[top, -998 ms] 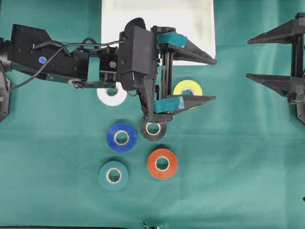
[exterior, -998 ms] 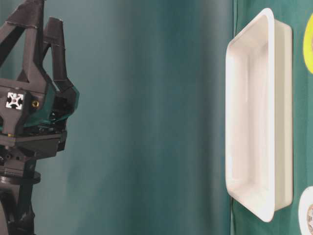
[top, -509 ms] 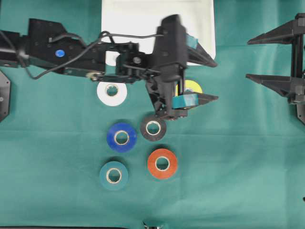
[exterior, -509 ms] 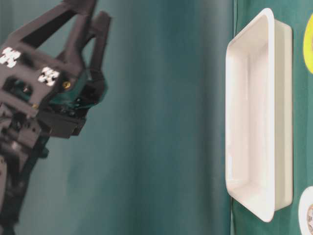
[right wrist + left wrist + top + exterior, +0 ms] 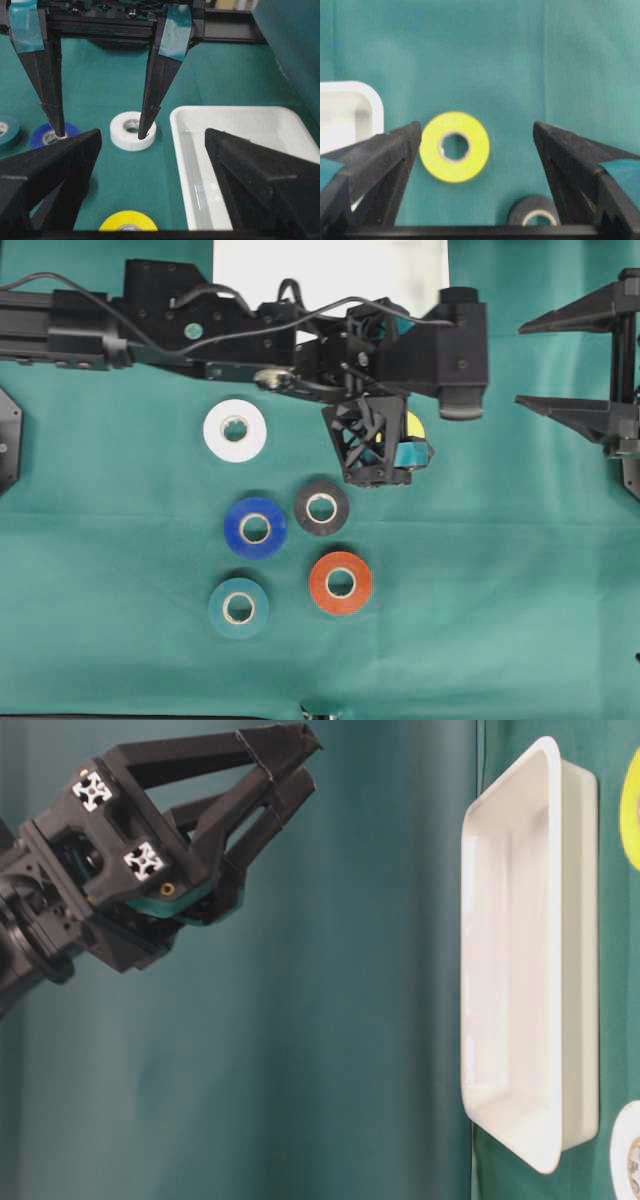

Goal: Pick up the tape from a random location and place it into the white case.
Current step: 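Move the open left gripper over the yellow tape roll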

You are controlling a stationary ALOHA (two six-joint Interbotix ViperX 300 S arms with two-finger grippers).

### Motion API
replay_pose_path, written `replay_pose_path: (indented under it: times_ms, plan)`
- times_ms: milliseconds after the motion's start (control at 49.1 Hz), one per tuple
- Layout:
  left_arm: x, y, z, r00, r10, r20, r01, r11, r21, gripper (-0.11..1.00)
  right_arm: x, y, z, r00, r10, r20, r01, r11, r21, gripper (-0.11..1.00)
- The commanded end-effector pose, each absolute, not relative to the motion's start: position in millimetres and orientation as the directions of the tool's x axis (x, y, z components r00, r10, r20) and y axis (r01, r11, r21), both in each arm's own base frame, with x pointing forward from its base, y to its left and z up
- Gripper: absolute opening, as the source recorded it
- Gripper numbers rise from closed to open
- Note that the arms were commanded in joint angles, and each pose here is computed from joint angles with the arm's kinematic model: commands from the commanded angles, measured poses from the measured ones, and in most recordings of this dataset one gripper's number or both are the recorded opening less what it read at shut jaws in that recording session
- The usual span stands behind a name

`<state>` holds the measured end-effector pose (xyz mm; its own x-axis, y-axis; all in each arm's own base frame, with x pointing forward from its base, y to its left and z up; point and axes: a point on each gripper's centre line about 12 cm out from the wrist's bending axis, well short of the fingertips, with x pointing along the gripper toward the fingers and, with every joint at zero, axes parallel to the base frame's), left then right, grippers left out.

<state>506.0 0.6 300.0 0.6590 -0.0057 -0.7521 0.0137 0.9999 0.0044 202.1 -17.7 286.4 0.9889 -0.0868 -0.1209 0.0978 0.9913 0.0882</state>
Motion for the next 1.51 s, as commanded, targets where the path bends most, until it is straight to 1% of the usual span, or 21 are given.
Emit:
replay_pose_path:
  times_ms: [0, 244, 1018, 1140, 1344, 1486]
  plan:
    - [506.7, 0.9, 323.7, 0.673, -0.004, -0.74, 0.015, 1.0, 0.009, 0.98, 204.1, -17.9, 292.5, 0.99, -0.087, -0.107, 0.097, 0.991, 0.088, 0.93]
    - [508.9, 0.8, 324.6, 0.639, -0.004, -0.769, 0.016, 1.0, 0.008, 0.98, 204.4, -17.9, 292.2, 0.99, -0.087, -0.109, 0.097, 0.991, 0.09, 0.93]
    - [510.2, 0.9, 321.4, 0.649, -0.004, -0.761, 0.015, 1.0, 0.007, 0.98, 204.3, -17.9, 291.5, 0.99, -0.087, -0.11, 0.097, 0.991, 0.091, 0.93]
    - [510.9, 0.9, 313.5, 0.65, -0.004, -0.76, 0.011, 1.0, 0.004, 0.98, 204.3, -17.9, 291.5, 0.99, -0.087, -0.11, 0.097, 0.991, 0.09, 0.93]
    - [511.3, 0.9, 287.4, 0.643, -0.004, -0.766, 0.006, 1.0, 0.0, 0.98, 204.3, -17.9, 291.5, 0.99, -0.087, -0.11, 0.097, 0.991, 0.09, 0.93]
    - [512.5, -1.5, 275.5, 0.657, -0.007, -0.754, -0.002, 1.0, -0.011, 0.98, 204.3, -17.9, 291.5, 0.99, -0.087, -0.11, 0.097, 0.991, 0.088, 0.93]
